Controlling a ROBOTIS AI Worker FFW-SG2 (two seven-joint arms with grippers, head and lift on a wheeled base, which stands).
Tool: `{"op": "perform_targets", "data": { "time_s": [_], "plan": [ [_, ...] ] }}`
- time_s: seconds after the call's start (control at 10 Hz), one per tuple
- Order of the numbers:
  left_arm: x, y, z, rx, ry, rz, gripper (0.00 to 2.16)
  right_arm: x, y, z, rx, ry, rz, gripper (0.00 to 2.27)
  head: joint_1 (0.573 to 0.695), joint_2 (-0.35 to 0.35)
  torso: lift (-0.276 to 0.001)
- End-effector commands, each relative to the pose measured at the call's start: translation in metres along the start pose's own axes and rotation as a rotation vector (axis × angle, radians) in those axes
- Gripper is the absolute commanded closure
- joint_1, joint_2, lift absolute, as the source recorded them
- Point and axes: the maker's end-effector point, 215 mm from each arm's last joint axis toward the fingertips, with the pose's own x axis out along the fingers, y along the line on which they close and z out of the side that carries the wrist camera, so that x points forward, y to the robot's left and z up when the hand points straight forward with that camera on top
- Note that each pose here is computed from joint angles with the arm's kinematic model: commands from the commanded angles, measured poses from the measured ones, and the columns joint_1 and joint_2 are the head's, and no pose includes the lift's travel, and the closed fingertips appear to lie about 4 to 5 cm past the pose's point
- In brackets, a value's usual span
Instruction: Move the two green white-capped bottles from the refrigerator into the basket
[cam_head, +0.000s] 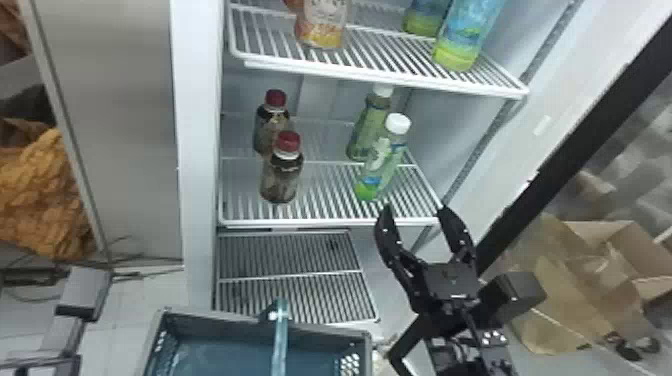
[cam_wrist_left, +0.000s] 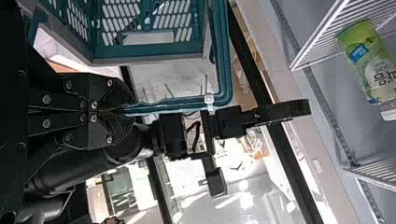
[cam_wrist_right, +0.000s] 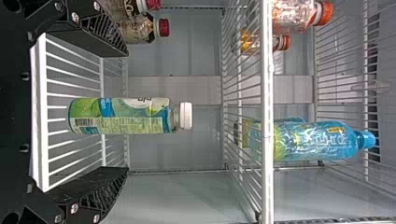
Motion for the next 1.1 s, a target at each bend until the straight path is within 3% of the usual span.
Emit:
{"op": "perform_targets", "data": {
  "time_s": [0.0,1.0],
  "plan": [
    [-0.001,0.0,0.0,-0.002,-0.003,-0.002,1.16,0.005,-0.003,-0.006,-0.001,0.004,-0.005,0.18,0.695,-0.35,-0.263],
    [0.0,-0.002,0.001,0.002,0.001,-0.007,1.16,0.069,-0.013,-0.029,-0.023,-0.001,0.008,0.18,0.695,-0.35,-0.263]
  ]
}}
